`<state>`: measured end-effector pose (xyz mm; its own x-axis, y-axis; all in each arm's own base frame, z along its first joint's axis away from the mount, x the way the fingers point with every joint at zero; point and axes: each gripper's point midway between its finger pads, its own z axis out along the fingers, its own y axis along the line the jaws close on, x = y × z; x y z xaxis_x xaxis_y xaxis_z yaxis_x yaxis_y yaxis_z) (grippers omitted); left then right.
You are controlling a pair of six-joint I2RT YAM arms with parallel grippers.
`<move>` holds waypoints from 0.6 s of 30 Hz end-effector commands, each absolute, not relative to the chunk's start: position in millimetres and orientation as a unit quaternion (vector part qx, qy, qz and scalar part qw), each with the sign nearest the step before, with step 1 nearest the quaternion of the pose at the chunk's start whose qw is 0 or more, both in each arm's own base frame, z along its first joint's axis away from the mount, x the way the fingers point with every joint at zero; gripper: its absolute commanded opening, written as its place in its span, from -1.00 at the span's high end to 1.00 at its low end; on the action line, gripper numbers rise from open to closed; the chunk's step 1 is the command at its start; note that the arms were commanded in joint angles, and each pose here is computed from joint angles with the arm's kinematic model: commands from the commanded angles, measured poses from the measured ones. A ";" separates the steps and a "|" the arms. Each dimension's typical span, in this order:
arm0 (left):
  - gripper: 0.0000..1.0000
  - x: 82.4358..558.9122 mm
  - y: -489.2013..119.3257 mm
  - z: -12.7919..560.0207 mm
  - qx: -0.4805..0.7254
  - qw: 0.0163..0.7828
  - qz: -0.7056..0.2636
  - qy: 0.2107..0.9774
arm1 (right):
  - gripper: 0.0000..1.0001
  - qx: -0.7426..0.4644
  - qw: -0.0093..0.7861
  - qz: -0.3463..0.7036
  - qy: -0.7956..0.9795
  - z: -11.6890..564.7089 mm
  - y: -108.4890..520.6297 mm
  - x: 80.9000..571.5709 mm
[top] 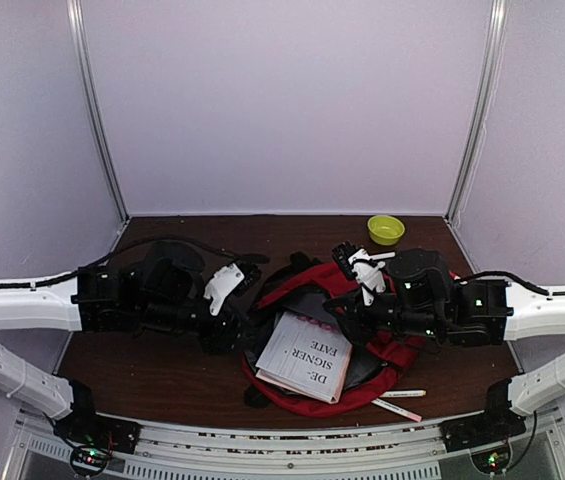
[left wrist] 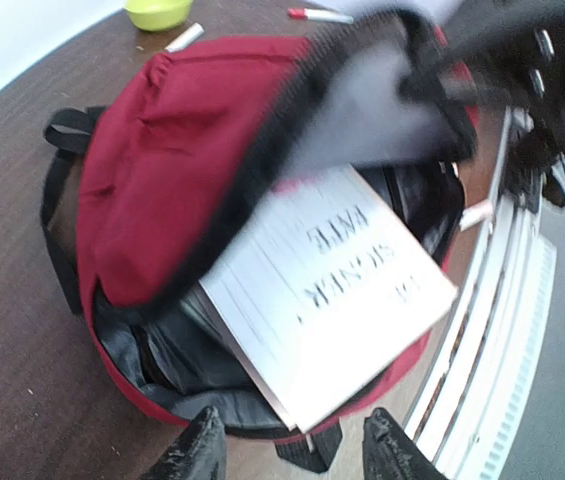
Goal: Pack the student bag
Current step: Place the book in the largest pocket of the bag, then adjust the book in the largest pocket of the bag.
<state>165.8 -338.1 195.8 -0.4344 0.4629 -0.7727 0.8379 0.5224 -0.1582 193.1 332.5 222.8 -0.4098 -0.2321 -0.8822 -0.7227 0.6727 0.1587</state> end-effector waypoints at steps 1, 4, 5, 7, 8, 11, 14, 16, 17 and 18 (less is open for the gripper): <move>0.04 141.8 -333.2 180.8 0.455 0.353 -0.265 0.774 | 1.00 -0.281 0.481 0.265 0.787 235.3 328.0 199.7; 0.04 117.6 -343.3 176.0 0.487 0.347 -0.290 0.747 | 1.00 -0.283 0.481 0.263 0.787 239.1 330.5 201.0; 0.04 109.3 -348.1 174.1 0.502 0.342 -0.296 0.737 | 1.00 -0.284 0.480 0.262 0.787 239.7 331.2 201.1; 0.05 92.9 -359.7 168.2 0.531 0.322 -0.307 0.721 | 1.00 -0.283 0.480 0.262 0.788 241.0 332.2 202.1; 0.09 84.8 -365.8 162.0 0.547 0.306 -0.310 0.715 | 1.00 -0.282 0.481 0.264 0.787 241.8 332.9 201.9; 0.14 64.6 -382.7 143.2 0.587 0.268 -0.304 0.701 | 1.00 -0.281 0.479 0.267 0.788 242.7 333.1 201.1; 0.15 64.1 -393.4 124.0 0.597 0.248 -0.288 0.707 | 1.00 -0.281 0.476 0.265 0.790 241.8 330.6 200.2; 0.15 67.5 -398.0 114.3 0.602 0.242 -0.273 0.711 | 1.00 -0.280 0.477 0.264 0.790 242.6 327.6 199.4; 0.16 69.3 -400.8 111.4 0.604 0.241 -0.267 0.711 | 1.00 -0.280 0.478 0.263 0.790 243.0 326.0 198.9; 0.15 73.3 -403.4 108.2 0.605 0.244 -0.257 0.713 | 1.00 -0.278 0.479 0.264 0.790 244.2 324.5 199.0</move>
<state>65.4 -382.7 99.4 -0.1980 0.7525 -0.6281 0.9801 0.1620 -0.1149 197.9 328.8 224.5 -0.4048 -0.2276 -0.8856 -0.7033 0.6965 0.1424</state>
